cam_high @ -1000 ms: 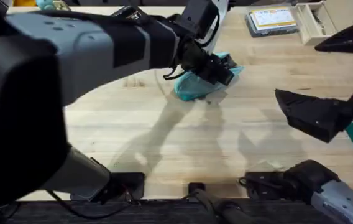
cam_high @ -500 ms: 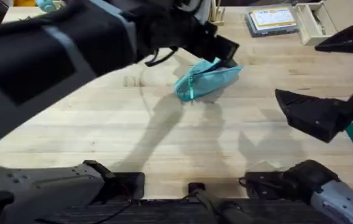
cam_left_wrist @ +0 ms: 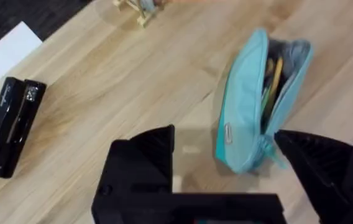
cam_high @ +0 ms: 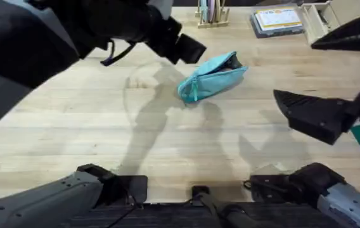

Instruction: Unzip the bag, pick up the pens from the table one at a time and place them inside, then zip the bag closed.

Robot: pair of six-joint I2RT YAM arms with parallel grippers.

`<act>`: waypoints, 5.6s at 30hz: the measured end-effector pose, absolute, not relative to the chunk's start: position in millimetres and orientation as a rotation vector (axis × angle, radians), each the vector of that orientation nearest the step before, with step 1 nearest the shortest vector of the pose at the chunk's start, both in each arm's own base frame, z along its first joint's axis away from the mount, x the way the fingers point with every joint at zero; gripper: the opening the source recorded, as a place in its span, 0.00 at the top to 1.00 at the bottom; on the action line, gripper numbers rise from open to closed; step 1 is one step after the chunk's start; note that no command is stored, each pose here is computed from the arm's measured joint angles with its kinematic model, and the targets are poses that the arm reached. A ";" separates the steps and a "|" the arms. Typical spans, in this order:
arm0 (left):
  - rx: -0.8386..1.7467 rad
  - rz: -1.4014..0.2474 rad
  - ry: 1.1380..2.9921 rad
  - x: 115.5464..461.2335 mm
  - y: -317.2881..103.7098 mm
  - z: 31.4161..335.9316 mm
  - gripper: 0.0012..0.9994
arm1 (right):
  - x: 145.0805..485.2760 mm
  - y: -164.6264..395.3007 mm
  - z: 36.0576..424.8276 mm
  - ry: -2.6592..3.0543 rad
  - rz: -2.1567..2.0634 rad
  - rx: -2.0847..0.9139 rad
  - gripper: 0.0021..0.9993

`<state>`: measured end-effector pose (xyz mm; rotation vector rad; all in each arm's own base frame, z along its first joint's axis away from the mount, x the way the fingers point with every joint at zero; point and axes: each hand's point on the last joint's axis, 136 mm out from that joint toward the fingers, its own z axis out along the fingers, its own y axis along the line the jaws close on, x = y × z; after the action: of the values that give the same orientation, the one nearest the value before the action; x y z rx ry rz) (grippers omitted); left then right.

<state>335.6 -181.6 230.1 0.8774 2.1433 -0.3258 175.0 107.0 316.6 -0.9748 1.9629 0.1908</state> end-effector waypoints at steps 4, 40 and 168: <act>0.939 -0.338 2.177 329.4 -163.7 220.1 0.01 | 184.1 115.9 310.3 1.998 0.238 -0.984 0.00; 1.451 -0.509 2.085 265.6 -114.5 187.5 0.01 | 243.8 174.6 231.3 2.725 0.919 0.271 0.00; 1.526 -0.846 1.607 327.2 -157.3 140.0 0.01 | 318.3 256.2 172.4 2.576 0.653 -0.186 0.97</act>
<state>327.2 -157.3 140.0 1.5257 1.6074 -0.8461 318.3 256.2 172.4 -0.1855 2.5759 0.6534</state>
